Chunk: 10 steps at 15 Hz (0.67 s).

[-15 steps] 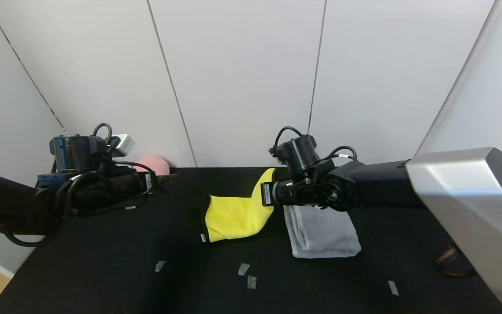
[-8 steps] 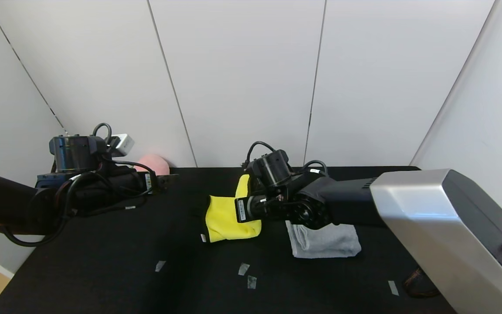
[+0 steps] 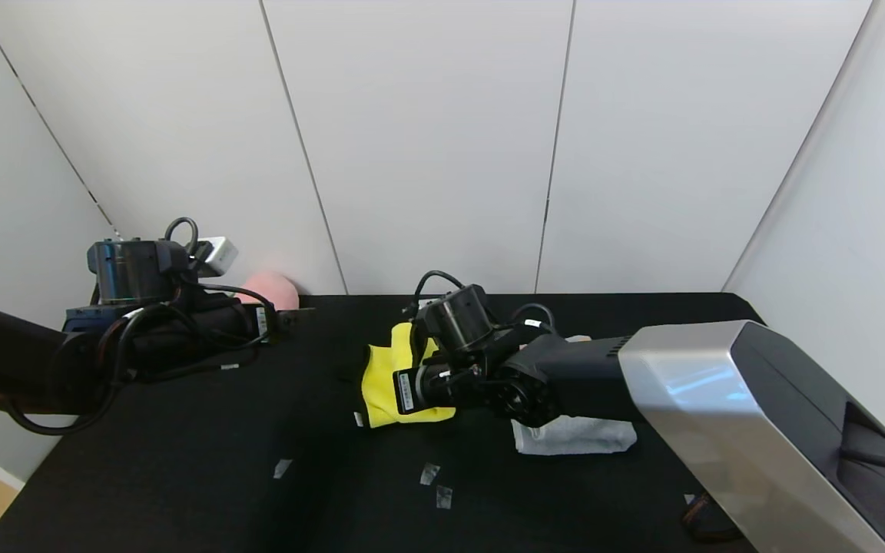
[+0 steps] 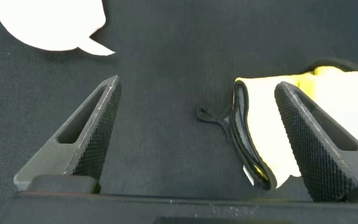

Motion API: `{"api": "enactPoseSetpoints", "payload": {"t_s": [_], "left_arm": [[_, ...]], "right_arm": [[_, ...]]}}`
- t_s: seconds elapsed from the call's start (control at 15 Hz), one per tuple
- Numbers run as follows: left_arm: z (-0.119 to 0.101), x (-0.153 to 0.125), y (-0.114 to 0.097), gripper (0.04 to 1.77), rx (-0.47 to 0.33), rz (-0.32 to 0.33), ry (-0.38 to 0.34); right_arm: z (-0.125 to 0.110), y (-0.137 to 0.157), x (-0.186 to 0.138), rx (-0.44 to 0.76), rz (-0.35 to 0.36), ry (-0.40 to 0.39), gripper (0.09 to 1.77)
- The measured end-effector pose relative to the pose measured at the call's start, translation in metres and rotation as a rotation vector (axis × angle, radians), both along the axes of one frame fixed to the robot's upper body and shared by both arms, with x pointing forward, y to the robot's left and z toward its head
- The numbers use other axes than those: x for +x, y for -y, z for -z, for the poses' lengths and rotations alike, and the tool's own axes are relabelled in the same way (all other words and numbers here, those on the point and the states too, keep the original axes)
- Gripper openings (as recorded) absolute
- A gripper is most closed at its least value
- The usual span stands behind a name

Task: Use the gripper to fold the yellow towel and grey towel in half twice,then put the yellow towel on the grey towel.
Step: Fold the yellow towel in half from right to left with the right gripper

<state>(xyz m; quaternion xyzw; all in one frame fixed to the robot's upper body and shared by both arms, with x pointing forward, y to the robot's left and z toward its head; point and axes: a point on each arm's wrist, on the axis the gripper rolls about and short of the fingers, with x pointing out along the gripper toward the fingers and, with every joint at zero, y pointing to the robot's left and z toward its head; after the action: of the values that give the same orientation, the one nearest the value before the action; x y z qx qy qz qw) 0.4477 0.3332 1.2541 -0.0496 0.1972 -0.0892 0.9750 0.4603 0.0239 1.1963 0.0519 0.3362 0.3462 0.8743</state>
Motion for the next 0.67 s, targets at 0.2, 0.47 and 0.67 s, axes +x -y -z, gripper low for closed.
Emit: {"api": "enactPoseSetpoints", "payload": {"t_s": [0.2,0.47,0.67], "left_arm": [[0.001,0.000,0.001,1.72,0.002,0.003,-0.005],[0.002,0.000,0.001,1.72,0.003,0.004,-0.007],[0.002,0.000,0.001,1.72,0.003,0.003,-0.005]], "right_arm": [[0.003,-0.003,0.000,0.009,-0.007,0.008,0.35],[0.010,-0.011,-0.001,0.037,-0.025,0.030,0.90],[0.015,-0.020,-0.004,0.062,-0.040,0.053,1.16]]}}
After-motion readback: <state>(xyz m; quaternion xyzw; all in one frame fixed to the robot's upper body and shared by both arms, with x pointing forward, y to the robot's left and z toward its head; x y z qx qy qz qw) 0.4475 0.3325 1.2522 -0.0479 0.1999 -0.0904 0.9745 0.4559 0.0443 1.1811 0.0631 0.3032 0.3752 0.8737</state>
